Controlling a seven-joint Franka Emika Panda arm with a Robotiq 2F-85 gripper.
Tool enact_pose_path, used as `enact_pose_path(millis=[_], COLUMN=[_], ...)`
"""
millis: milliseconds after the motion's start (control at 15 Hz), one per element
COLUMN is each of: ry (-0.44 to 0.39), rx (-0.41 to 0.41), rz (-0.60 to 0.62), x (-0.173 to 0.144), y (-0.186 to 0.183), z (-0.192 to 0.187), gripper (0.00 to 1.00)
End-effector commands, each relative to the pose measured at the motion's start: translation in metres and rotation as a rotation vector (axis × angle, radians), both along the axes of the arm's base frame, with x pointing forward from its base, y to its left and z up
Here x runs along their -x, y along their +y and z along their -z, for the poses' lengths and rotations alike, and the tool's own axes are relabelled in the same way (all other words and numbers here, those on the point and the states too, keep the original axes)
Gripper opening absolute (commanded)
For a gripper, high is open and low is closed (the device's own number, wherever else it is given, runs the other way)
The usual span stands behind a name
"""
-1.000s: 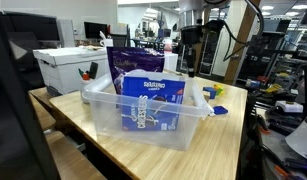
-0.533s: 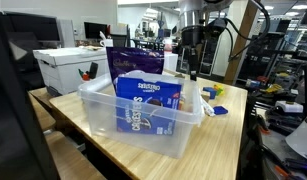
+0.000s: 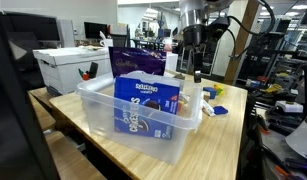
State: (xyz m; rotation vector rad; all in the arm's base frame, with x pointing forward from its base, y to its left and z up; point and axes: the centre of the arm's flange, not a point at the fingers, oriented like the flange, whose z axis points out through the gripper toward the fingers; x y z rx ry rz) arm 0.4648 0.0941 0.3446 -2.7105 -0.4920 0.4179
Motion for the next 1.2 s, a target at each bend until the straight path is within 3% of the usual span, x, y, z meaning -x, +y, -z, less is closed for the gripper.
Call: enact_pose_path(millis=[0,1133], ry=[0.013,0.11], rx=[-0.066,-0.135], rz=[-0.042,-0.13], x=[0.002,0.005], y=[0.01,0.04], z=[0.002,0.019], gripper=[0.02,0.02])
